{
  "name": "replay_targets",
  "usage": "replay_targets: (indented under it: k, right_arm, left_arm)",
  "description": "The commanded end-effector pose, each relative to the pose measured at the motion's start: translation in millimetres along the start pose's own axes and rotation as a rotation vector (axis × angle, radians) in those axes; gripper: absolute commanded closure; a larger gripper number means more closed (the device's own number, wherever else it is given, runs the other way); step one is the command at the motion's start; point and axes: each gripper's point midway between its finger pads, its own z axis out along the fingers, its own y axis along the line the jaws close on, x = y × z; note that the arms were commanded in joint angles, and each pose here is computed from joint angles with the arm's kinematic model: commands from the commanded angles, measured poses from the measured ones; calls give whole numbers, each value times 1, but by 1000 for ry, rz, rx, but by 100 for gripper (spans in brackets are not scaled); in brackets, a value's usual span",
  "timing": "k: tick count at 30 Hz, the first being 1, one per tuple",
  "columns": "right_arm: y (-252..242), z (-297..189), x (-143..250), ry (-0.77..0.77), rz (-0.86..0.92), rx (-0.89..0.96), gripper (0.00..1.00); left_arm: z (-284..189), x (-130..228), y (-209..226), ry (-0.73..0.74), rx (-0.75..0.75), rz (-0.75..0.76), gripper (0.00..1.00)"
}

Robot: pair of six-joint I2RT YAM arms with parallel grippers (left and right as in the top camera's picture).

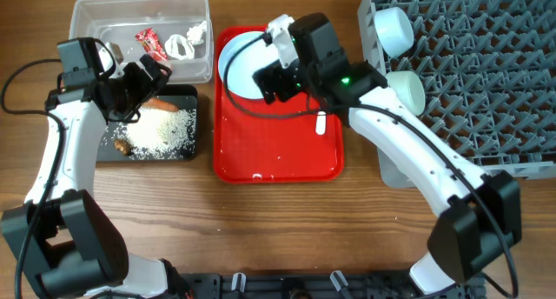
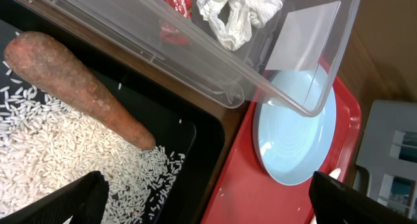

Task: Sort waste into correct bins and load items into the dishwasher rack
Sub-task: 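Reach the right gripper to the light-blue plate and grip its rim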

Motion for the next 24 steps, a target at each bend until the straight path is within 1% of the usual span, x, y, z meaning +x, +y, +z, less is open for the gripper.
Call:
replay_targets:
  k: [1,4,7,10,11,15,17,19,24]
  right_arm:
    - [-8,31,7,-2,421,8,25]
    - [-40,50,12,-54,540,170,28]
    - [-59,72,35,-28,589,261,36]
    - [-66,95,63,41,627,294,45]
    - [-68,100,71,56,646,303,46]
    - [-77,112,96,112,708,344,58]
    - [-83,117,104,122,741,360,60]
    - [-90,123,111,127,792,366,64]
    - [-92,132,120,143,798,371,69]
  left_arm:
    - [-5,-2,-3,-12,10,9,0]
    - [-5,-2,-3,-12,10,9,0]
    - [-5,-2,-3,-12,10,9,0]
    - [-5,-2,-3,-12,10,9,0]
    - [-5,-1,-3,-12,10,9,0]
    - [-5,-2,-3,-12,10,9,0]
    - [-5,-2,-3,-12,10,9,0]
    - [-5,-2,-3,-12,10,9,0]
    - [-5,-2,-3,-12,10,9,0]
